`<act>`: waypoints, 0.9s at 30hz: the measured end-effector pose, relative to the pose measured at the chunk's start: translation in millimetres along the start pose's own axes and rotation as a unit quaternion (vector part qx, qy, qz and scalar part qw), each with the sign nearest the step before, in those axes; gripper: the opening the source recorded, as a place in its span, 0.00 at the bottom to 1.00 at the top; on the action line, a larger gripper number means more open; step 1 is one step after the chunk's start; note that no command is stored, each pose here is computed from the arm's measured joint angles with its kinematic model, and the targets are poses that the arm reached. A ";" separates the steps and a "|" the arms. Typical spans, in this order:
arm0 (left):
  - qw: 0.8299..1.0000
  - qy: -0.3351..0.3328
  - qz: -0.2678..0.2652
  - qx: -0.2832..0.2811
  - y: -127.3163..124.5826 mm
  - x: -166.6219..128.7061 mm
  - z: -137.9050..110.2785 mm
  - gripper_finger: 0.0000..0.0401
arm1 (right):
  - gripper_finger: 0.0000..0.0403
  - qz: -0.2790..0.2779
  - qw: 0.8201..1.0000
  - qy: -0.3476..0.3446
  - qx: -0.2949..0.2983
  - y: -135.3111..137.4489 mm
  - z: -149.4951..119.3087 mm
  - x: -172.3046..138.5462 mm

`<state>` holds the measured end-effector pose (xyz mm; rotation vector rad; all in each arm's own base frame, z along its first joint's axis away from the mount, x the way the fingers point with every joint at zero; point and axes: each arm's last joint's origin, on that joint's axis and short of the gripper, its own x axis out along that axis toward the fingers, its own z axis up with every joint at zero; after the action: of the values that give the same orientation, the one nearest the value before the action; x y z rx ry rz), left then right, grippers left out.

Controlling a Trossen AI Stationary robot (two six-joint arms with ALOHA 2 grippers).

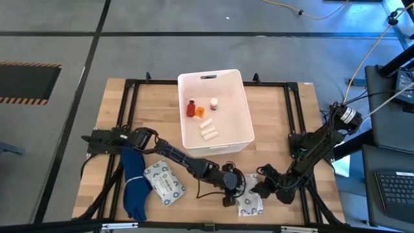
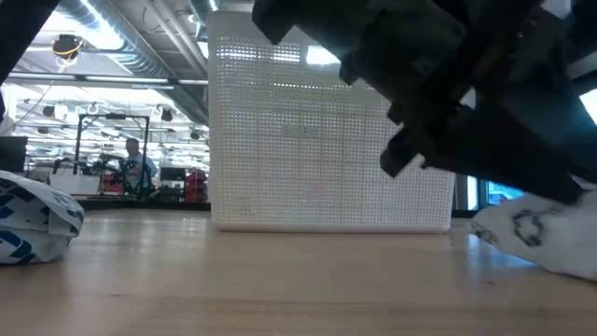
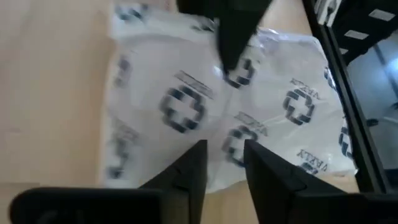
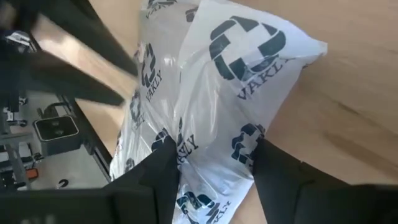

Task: Pick & place medical supplies in basket/bin
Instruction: Put the right mailer bag into the white bin

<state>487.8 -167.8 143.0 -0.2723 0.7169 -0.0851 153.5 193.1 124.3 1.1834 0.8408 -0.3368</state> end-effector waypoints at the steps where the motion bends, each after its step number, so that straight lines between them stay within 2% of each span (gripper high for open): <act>1: 1.000 -0.001 0.003 0.002 0.9 -2.0 2.1 0.26 | 0.42 -0.001 1.000 0.004 -0.001 0.0 -0.4 -0.1; 7: 1.000 -0.008 -0.010 0.004 -2.9 -18.2 15.5 0.32 | 0.41 0.001 1.000 0.018 -0.003 0.7 -1.7 -1.4; 12: 0.999 -0.026 -0.024 0.037 -11.7 -52.4 38.9 0.34 | 0.41 0.012 0.999 0.026 -0.025 4.1 0.1 -7.9; 17: 0.989 -0.102 -0.044 0.094 -26.2 -129.0 84.2 0.33 | 0.41 0.075 0.995 0.035 -0.056 20.9 3.6 -25.5; 21: 0.977 -0.164 -0.028 0.131 -33.4 -192.0 108.4 0.33 | 0.41 0.142 0.985 0.002 -0.097 45.3 8.7 -48.1; 25: 0.966 -0.205 0.008 0.159 -36.0 -240.7 119.4 0.33 | 0.41 0.208 0.956 -0.041 -0.203 77.8 15.4 -78.1; 27: 0.963 -0.206 0.026 0.173 -37.2 -256.6 119.0 0.32 | 0.41 0.234 0.942 -0.068 -0.229 95.4 23.1 -95.2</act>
<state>373.8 -134.2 402.3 0.0666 0.2858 -0.0996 160.6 189.9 260.8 0.8719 0.4573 0.1639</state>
